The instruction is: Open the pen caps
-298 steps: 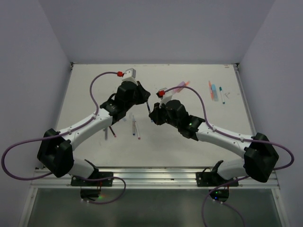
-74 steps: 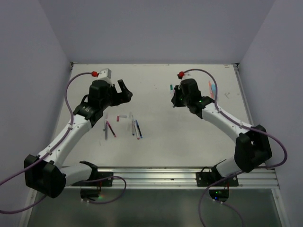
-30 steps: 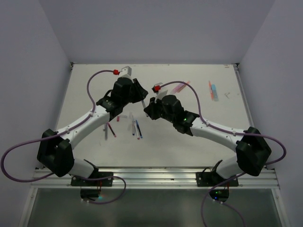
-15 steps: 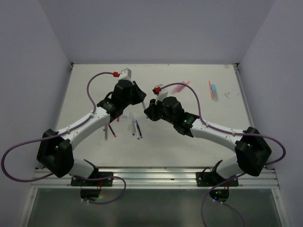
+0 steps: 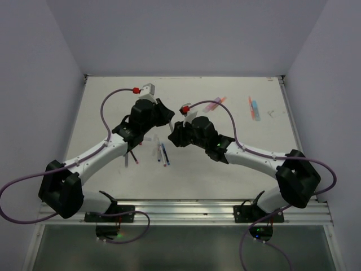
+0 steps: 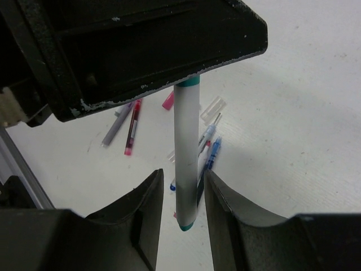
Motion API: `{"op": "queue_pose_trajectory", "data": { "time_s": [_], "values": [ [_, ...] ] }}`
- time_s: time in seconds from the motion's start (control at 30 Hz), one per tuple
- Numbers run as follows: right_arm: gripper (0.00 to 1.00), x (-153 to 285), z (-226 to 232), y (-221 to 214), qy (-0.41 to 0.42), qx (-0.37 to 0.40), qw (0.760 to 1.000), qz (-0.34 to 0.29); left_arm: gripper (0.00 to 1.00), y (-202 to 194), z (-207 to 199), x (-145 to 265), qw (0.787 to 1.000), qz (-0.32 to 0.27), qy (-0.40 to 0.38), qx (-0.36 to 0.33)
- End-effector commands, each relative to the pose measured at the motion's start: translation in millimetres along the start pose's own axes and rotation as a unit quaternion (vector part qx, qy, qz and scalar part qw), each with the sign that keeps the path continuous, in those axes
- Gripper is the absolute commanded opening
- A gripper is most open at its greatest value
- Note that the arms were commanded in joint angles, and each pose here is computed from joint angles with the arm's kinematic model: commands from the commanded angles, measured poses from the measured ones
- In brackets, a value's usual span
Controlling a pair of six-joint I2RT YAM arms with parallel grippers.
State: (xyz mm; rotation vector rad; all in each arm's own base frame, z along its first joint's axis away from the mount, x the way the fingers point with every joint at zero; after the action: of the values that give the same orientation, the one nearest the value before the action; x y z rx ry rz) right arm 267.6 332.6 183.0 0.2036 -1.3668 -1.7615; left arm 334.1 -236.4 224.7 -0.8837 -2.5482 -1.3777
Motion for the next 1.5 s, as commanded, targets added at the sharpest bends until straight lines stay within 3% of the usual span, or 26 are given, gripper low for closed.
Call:
{"op": "queue_pose_trajectory", "data": {
  "time_s": [0.0,0.3,0.5,0.8,1.1,1.47],
  "values": [
    [0.37,-4.5,10.9,17.9,0.023,0.000,0.999,-0.025,0.00,16.5,-16.9,8.8,0.999,-0.033,-0.042,-0.008],
    [0.00,-14.3,9.9,12.7,0.026,0.011,1.000,-0.013,0.00,27.6,-28.2,15.5,0.996,-0.055,-0.067,0.001],
    [0.00,-14.6,2.3,-5.2,0.021,0.020,1.000,0.008,0.00,55.6,-37.0,22.6,0.992,-0.108,-0.067,-0.003],
    [0.00,-9.5,-15.1,-55.9,0.012,0.031,0.997,0.073,0.00,144.3,-69.5,49.4,0.967,-0.248,-0.065,-0.003],
    [0.00,-1.7,-22.4,-81.2,0.015,0.030,0.995,0.093,0.00,249.7,-101.6,102.6,0.919,-0.381,-0.100,0.020],
    [0.00,7.4,-25.1,-109.2,0.027,0.029,0.991,0.129,0.00,315.1,-87.6,165.8,0.868,-0.490,-0.076,0.029]
  ]
}}
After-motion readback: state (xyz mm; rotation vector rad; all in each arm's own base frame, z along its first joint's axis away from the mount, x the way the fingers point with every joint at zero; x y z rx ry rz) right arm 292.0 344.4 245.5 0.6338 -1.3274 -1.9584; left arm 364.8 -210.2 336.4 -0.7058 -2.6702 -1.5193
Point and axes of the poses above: each gripper's point midway between its finger pads, its own x axis back along the fingers, its own z axis along the line the jaws close on, y = z × x, the point moved 3 cm from there along x, back along the fingers, and after that the axes turned 1 degree about -x, right-handed, at the moved point
